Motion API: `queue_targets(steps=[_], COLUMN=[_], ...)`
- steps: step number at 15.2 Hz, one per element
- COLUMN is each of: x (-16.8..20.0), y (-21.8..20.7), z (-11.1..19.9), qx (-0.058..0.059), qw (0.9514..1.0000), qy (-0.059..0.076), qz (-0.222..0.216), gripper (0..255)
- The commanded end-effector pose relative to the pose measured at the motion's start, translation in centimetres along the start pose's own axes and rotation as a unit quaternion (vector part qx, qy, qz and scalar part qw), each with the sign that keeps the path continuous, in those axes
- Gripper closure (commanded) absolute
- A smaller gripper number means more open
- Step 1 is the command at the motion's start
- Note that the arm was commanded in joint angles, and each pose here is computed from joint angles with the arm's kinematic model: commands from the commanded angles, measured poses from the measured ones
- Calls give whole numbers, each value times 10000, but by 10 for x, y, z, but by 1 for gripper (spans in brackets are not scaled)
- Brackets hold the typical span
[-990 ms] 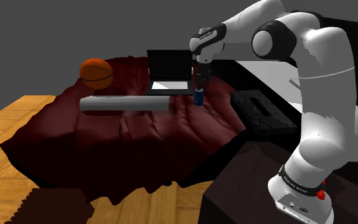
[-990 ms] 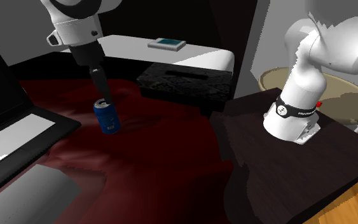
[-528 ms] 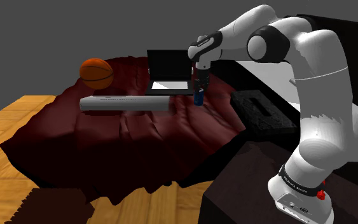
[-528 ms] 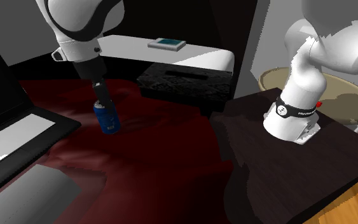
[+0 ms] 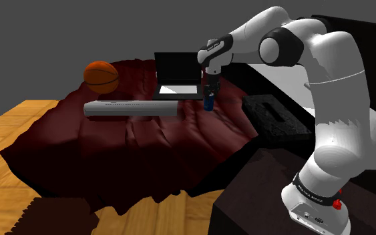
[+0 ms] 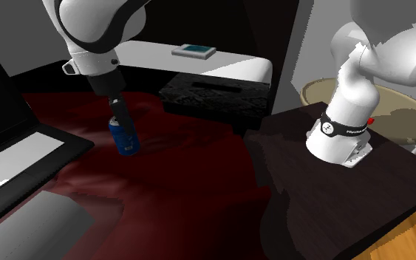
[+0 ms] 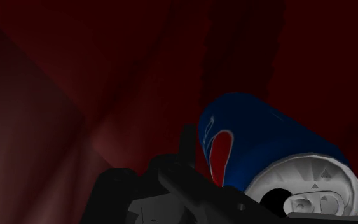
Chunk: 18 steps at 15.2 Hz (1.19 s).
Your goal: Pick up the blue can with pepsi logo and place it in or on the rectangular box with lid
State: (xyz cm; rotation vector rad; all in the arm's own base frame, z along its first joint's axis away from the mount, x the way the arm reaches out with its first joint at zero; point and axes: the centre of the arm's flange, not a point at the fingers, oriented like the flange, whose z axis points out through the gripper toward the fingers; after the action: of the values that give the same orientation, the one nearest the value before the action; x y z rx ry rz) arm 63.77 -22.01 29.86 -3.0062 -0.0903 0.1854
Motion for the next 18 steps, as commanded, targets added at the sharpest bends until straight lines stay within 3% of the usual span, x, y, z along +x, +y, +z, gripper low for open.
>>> queue_targets(steps=[1,10,18], x=[0,0,-5], y=[0,0,-6], z=[0,0,-42], qx=[0,0,0], qw=[10000,10000,10000], qy=[0,0,0], qz=[0,0,0], gripper=[255,255,255])
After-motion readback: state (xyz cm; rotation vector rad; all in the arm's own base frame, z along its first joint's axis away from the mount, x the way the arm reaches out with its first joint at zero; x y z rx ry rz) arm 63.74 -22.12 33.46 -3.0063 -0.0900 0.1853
